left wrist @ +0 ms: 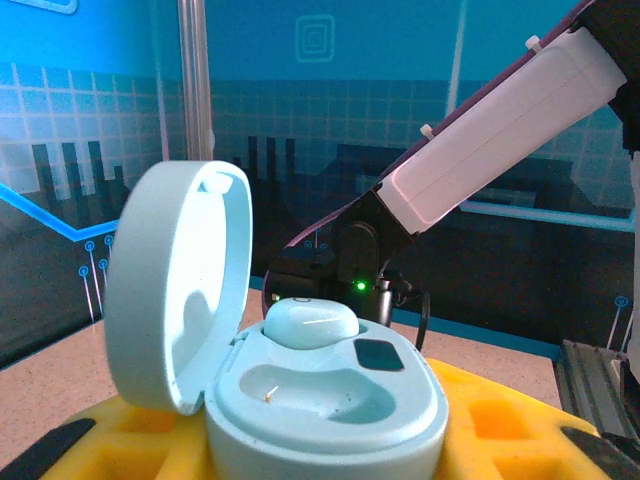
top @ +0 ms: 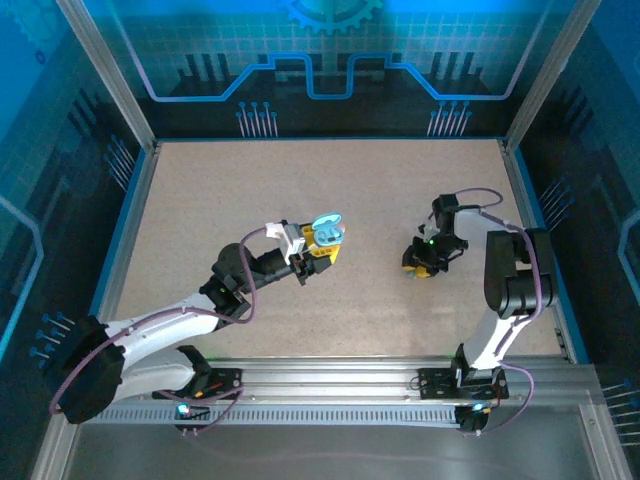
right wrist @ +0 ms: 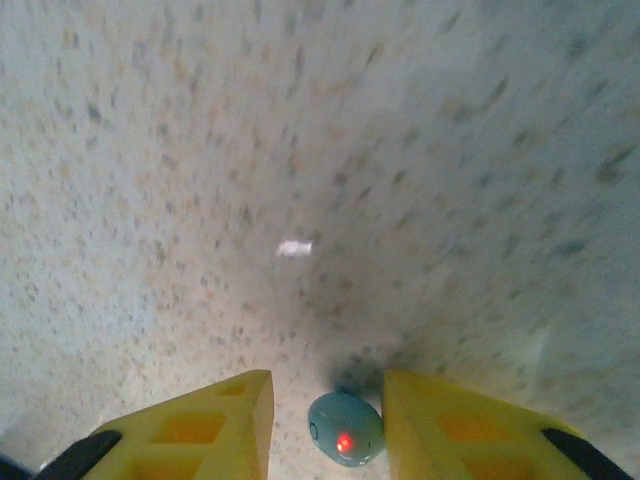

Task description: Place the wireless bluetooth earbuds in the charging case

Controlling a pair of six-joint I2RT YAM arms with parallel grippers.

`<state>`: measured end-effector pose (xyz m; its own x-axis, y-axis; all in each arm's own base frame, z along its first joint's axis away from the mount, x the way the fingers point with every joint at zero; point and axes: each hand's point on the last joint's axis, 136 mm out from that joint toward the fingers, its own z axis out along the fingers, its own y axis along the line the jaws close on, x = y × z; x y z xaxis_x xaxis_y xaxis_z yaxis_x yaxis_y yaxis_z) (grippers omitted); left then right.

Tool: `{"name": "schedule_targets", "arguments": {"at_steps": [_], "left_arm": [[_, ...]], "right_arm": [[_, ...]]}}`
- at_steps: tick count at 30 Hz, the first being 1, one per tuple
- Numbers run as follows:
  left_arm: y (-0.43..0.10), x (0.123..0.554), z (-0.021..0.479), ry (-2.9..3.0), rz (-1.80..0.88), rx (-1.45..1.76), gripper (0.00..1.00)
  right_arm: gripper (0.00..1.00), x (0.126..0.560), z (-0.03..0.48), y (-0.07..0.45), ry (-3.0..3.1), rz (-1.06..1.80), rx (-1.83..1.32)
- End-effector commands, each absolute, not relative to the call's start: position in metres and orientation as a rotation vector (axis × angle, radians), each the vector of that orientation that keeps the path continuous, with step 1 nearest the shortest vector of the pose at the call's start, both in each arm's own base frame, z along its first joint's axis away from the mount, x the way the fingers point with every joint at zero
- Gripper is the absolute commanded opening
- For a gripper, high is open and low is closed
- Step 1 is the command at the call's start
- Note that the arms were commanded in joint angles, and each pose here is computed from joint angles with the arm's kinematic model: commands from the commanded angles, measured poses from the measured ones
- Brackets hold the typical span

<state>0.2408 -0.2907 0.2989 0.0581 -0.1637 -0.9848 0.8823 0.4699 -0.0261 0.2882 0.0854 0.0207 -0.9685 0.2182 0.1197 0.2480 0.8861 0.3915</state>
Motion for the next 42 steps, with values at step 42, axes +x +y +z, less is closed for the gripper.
{"name": "schedule_targets", "arguments": {"at_steps": [42], "left_arm": [[-0.287,0.233,0.303,1.233,-0.923,0.717,0.37]], "right_arm": [[0.36,0.251,0.013,0.082,-2.948,-0.379,-0.407]]}}
